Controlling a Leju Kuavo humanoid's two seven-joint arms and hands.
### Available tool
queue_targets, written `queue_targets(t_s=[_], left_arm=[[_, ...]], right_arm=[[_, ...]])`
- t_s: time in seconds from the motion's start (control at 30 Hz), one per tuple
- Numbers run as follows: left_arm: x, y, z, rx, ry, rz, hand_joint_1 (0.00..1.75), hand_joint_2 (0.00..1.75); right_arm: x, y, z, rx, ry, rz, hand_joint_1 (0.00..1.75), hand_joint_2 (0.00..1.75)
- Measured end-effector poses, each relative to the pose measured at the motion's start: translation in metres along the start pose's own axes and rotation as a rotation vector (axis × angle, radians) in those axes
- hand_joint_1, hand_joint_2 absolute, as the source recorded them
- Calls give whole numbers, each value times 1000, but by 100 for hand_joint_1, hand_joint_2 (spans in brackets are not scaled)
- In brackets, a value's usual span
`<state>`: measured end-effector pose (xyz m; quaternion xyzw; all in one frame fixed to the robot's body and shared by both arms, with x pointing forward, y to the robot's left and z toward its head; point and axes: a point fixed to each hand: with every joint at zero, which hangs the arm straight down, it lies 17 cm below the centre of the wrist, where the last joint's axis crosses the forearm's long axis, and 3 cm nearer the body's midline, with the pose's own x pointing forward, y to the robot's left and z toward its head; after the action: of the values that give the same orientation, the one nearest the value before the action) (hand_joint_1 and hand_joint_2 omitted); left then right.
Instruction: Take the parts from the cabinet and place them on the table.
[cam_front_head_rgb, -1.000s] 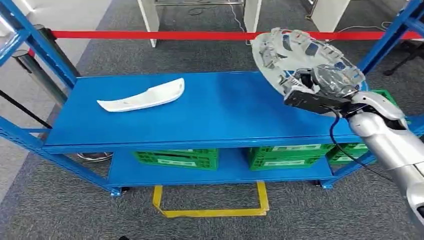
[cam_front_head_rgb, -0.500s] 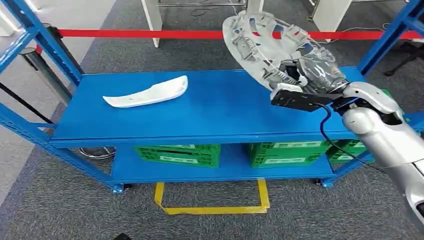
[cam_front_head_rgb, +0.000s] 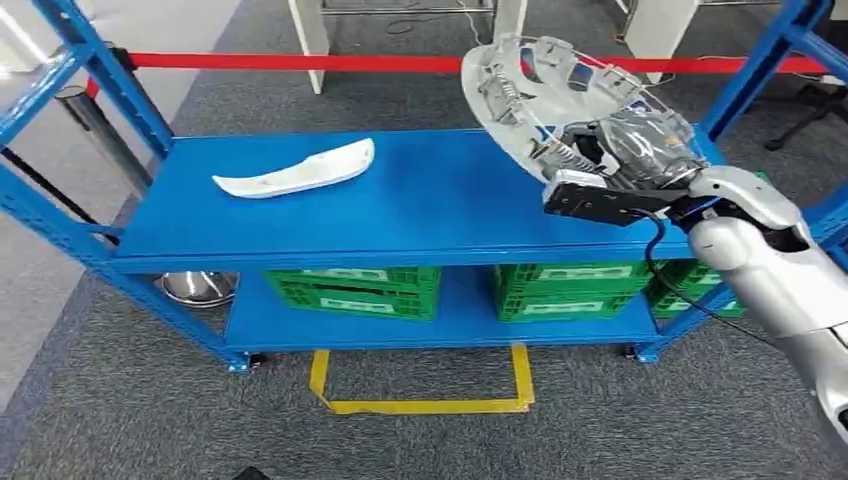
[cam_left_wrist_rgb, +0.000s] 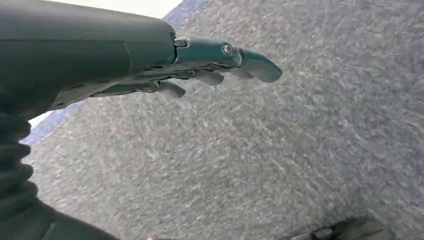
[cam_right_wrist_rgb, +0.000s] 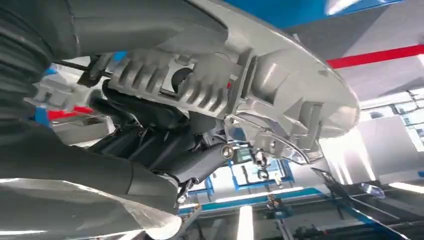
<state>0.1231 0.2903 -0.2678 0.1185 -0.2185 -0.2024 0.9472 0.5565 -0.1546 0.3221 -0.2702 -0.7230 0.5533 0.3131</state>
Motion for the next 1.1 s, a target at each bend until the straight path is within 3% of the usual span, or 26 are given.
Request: queue_targets(t_s=[1.1], left_arm=[[-4, -2, 1, -7, 12, 6, 0, 175]], right_arm=[[-10, 4, 7, 3, 20, -10, 175, 175]])
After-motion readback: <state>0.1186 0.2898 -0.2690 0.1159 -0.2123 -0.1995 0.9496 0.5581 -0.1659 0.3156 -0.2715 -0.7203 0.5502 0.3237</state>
